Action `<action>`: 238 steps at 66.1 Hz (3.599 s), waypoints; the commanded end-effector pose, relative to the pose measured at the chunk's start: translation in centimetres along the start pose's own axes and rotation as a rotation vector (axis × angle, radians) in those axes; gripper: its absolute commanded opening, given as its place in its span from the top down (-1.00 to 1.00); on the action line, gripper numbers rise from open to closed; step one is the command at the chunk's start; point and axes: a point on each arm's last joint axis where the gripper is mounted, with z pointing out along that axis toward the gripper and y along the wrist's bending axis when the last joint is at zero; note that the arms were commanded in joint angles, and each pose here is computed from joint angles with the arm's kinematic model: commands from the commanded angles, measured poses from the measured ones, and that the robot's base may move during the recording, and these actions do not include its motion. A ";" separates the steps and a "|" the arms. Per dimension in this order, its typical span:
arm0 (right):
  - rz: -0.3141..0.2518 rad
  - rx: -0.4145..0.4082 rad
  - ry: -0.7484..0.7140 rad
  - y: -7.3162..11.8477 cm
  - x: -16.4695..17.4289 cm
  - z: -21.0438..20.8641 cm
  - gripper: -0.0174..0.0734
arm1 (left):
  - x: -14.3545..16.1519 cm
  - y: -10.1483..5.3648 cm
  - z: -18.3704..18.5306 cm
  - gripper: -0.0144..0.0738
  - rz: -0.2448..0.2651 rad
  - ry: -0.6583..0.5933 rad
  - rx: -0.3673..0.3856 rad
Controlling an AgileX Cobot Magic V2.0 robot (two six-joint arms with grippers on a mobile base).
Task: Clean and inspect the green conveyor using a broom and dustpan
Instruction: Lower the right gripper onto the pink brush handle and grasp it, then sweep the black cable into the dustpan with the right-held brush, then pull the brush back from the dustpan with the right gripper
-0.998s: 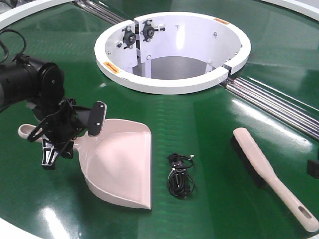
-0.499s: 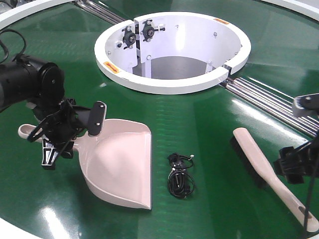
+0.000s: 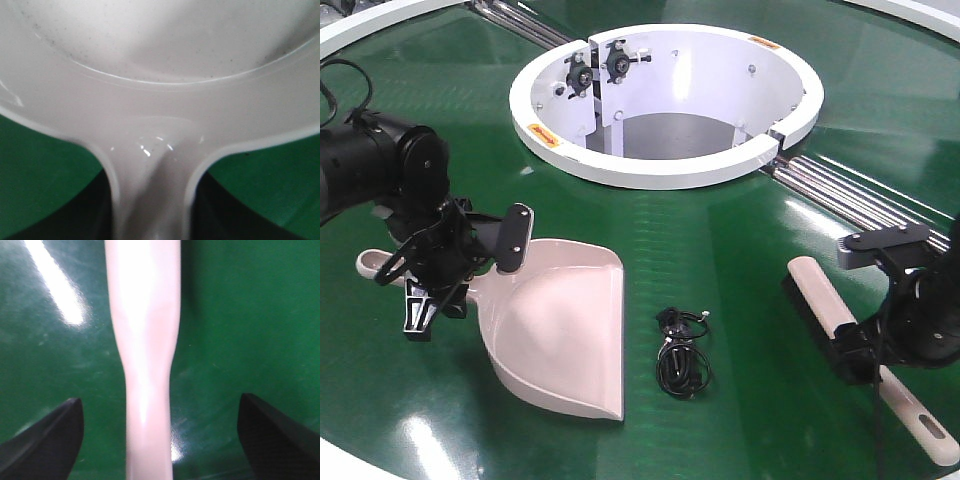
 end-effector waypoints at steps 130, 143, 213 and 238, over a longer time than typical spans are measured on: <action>-0.033 -0.144 0.353 9.5 -2.7 0.6 0.63 | -0.2 -0.2 -2.4 0.69 0.007 -0.022 -0.046; -0.074 -0.237 0.434 13.4 -4.1 2.6 0.63 | -0.2 -0.2 -2.4 0.69 0.007 -0.022 -0.046; -0.351 -0.382 0.113 23.7 -11.4 -2.2 0.63 | -0.2 -0.2 -2.4 0.69 0.007 -0.022 -0.046; -0.213 -0.311 0.131 14.3 -11.1 -2.3 0.63 | -0.2 -0.2 -2.4 0.69 0.007 -0.022 -0.046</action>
